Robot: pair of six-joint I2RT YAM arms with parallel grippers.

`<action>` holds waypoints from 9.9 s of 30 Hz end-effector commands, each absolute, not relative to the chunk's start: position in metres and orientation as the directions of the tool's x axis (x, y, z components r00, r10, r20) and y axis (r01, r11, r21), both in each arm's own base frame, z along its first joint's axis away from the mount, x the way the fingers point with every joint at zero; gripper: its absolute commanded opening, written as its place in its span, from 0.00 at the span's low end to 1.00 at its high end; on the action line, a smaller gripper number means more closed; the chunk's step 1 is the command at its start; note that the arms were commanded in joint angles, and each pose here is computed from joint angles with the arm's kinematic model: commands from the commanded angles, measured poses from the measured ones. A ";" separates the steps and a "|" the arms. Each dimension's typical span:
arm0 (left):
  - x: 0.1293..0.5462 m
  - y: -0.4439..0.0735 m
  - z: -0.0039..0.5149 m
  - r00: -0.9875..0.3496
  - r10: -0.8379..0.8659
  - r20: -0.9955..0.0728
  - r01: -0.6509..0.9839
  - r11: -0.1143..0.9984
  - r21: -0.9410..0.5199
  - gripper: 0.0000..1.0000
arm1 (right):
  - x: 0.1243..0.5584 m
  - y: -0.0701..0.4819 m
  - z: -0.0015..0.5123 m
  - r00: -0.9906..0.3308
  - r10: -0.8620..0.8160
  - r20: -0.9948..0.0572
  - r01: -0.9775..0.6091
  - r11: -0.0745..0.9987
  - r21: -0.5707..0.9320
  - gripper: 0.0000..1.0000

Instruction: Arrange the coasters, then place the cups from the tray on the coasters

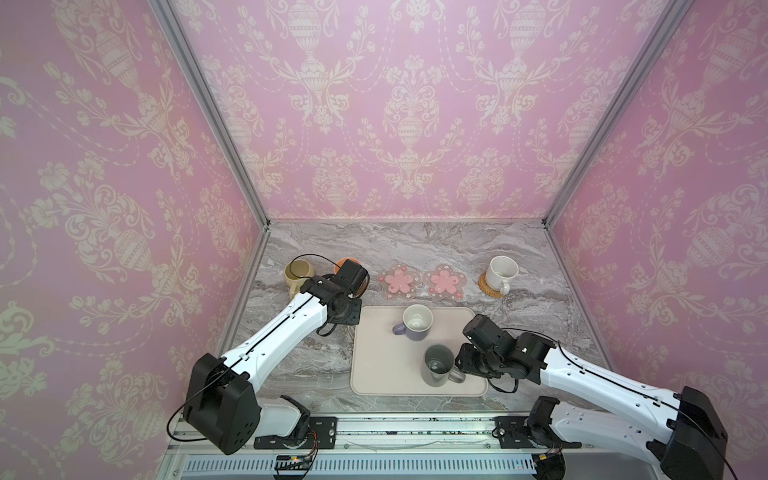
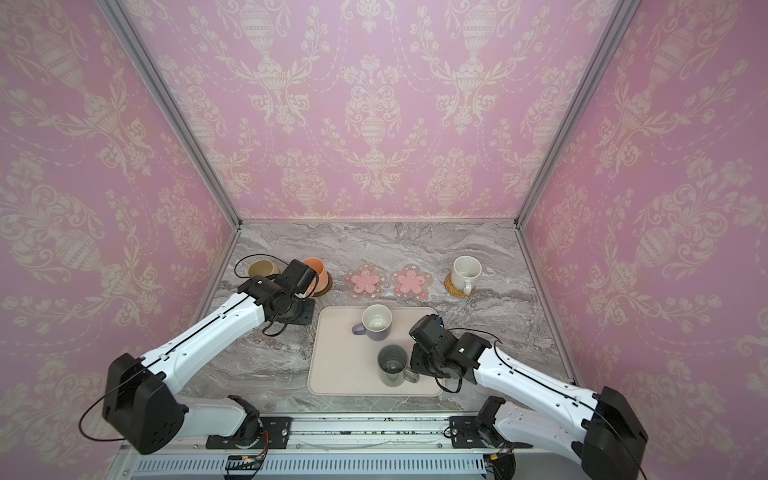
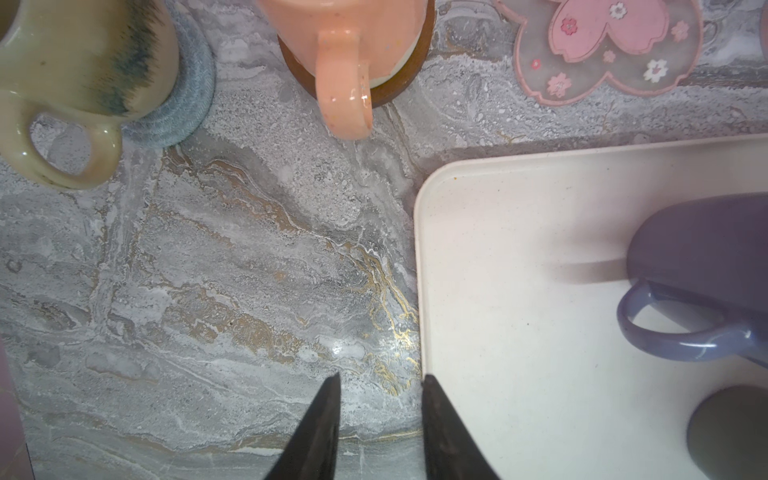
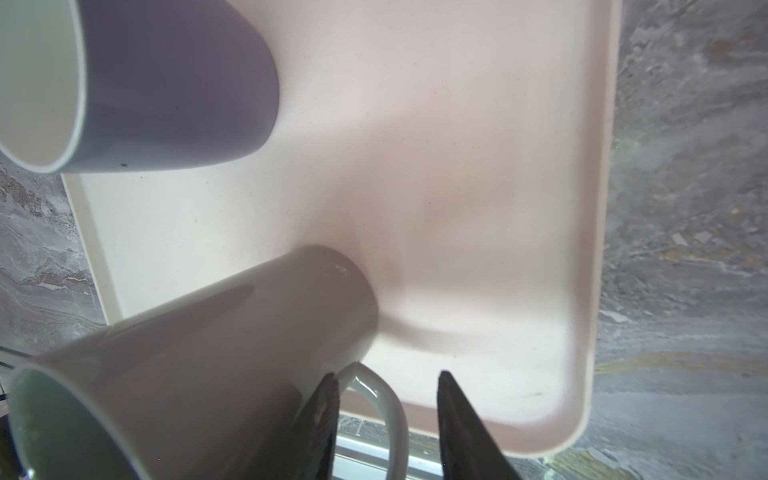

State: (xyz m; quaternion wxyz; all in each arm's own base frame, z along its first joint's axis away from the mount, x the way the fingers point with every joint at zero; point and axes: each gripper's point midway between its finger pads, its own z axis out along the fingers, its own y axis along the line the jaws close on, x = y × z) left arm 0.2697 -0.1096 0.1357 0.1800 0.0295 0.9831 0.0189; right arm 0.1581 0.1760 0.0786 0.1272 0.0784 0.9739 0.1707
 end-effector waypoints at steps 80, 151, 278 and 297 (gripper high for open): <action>0.265 -0.113 0.129 -0.945 0.094 -0.314 0.064 0.993 0.102 0.36 | 0.128 0.229 0.104 -0.876 -0.433 -0.211 -0.462 0.880 0.115 0.48; 0.259 -0.110 0.132 -0.942 0.083 -0.325 0.058 0.994 0.088 0.36 | 0.158 0.163 0.130 -0.888 -0.271 -0.372 -0.277 0.960 -0.040 0.00; 0.231 -0.106 0.124 -0.949 -0.040 -0.312 -0.041 0.999 -0.003 0.37 | 0.414 0.160 0.118 -0.892 -0.111 -0.439 -0.084 0.993 -0.080 0.00; 0.231 -0.106 0.121 -0.951 -0.045 -0.304 -0.046 0.999 -0.002 0.37 | 0.418 0.163 0.103 -0.904 -0.076 -0.421 -0.059 0.997 -0.054 0.00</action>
